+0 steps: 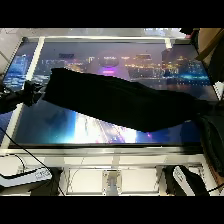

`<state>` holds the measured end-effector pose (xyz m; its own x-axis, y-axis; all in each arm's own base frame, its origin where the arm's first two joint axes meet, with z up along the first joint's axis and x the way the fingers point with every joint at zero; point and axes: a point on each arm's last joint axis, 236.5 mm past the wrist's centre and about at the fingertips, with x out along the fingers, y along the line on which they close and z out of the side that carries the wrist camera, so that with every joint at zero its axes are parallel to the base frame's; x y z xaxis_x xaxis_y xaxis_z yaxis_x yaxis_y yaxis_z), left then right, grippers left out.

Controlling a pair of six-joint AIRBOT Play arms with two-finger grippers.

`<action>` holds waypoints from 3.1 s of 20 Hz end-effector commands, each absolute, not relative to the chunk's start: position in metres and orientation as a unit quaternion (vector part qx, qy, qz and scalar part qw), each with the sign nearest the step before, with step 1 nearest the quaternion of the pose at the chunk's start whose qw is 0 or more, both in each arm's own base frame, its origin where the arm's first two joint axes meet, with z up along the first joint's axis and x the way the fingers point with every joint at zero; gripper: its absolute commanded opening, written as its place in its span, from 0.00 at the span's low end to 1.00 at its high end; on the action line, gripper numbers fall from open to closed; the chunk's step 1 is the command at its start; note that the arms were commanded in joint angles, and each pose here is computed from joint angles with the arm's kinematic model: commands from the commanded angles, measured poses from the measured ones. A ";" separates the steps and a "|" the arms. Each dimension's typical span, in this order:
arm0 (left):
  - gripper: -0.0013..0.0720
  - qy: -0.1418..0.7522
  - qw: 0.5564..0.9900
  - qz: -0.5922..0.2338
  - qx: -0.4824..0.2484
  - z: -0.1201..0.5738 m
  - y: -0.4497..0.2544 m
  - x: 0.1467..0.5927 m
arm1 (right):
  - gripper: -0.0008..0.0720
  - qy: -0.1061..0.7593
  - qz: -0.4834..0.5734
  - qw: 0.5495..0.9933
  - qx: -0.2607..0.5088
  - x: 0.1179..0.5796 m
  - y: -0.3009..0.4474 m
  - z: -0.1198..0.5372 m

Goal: Fold the clothes and pants, and hang the long-sleeved shirts on hangers.

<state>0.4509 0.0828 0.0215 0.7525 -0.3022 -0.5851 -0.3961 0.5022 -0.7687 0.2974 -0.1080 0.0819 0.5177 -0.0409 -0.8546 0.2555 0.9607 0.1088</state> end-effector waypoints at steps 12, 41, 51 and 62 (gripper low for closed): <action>0.99 0.349 0.800 0.135 -0.469 -0.039 0.082 0.377 | 0.04 0.513 -0.087 0.838 0.165 0.288 -0.117 0.051; 0.87 0.433 0.755 0.094 -0.483 -0.082 0.072 0.423 | 0.04 0.531 -0.073 0.826 0.175 0.280 -0.107 0.048; 0.80 0.415 0.754 0.109 -0.498 -0.094 0.063 0.440 | 0.04 0.517 -0.066 0.832 0.187 0.287 -0.102 0.052; 0.02 0.338 0.802 0.113 -0.480 -0.046 0.073 0.467 | 0.04 0.519 -0.097 0.838 0.134 0.283 -0.127 0.071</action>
